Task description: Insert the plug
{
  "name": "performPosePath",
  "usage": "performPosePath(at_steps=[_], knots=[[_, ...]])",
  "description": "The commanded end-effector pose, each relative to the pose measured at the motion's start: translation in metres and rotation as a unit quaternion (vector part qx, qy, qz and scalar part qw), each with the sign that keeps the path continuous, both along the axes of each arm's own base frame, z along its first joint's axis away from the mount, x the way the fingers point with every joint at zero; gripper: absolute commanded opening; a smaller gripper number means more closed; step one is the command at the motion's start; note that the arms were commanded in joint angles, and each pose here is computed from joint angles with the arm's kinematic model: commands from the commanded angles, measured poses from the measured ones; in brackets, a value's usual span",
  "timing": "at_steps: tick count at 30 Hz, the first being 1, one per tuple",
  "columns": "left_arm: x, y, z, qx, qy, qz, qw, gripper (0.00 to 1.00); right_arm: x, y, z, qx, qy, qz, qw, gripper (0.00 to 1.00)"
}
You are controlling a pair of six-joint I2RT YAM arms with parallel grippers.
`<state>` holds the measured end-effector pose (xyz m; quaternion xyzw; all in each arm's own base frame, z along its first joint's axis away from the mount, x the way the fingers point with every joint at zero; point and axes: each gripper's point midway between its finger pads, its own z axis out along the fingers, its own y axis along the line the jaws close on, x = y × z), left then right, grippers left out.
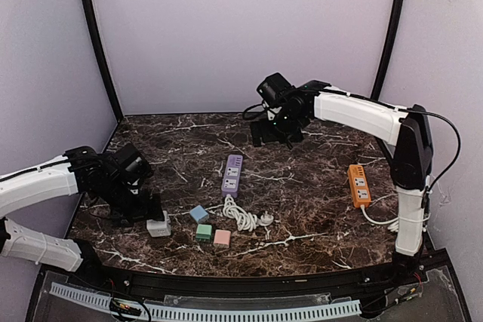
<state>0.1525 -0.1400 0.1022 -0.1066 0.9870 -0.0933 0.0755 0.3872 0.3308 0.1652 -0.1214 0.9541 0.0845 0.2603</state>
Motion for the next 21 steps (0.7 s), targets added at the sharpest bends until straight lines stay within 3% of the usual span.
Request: performPosePath(at_steps=[1, 17, 21], knots=[[0.015, -0.013, -0.007, 0.022, -0.009, 0.016, 1.000, 0.94, 0.002, -0.005, 0.024, 0.017, -0.022, 0.010, 1.000, 0.99], [0.023, -0.019, -0.040, 0.071, 0.029, 0.001, 0.997, 0.83, 0.011, -0.015, 0.028, 0.010, -0.023, 0.018, 1.000, 0.99], [0.023, -0.019, -0.043, 0.078, 0.035, 0.000, 0.996, 0.71, 0.012, -0.017, 0.027, 0.009, -0.021, 0.019, 1.000, 0.99]])
